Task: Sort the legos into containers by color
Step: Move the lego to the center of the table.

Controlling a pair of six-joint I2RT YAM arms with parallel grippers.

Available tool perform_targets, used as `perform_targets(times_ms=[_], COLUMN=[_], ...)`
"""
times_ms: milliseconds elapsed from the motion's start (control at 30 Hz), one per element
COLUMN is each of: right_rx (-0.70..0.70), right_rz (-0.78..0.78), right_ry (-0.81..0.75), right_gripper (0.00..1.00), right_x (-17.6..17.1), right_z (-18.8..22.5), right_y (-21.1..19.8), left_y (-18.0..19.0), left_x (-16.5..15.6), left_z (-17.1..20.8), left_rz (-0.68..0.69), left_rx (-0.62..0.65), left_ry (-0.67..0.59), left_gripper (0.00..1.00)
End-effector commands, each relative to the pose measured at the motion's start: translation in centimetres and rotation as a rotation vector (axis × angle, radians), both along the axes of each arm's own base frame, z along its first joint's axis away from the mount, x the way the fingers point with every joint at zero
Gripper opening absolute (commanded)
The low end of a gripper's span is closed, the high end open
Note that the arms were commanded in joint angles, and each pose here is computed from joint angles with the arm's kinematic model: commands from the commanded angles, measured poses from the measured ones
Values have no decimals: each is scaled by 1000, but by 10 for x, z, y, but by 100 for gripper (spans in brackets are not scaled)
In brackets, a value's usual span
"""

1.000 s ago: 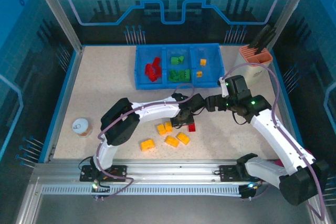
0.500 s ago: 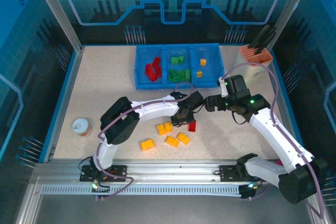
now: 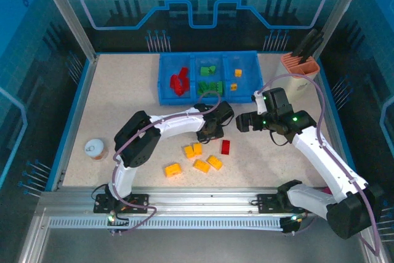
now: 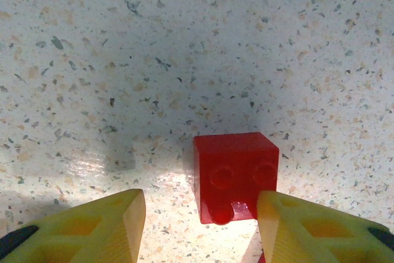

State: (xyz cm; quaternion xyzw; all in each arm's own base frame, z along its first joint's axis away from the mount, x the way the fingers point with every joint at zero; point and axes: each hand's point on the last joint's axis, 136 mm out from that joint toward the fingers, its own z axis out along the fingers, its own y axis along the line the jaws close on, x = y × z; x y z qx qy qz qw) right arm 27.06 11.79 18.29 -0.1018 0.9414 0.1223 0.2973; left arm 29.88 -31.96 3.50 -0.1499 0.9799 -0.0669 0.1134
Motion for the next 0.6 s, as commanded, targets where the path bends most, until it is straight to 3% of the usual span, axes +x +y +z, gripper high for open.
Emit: perform_targets(times_ms=[0, 567], right_rx=[16, 6], right_rz=[21, 19], right_ry=[15, -12], right_gripper=[100, 100], right_x=[-4, -5], right_z=[-4, -1], right_y=[5, 2], left_y=[7, -23], left_x=[-2, 7], left_z=[6, 28], left_rz=[-27, -138], left_rx=[29, -91], left_ry=[3, -57], left_gripper=[52, 53])
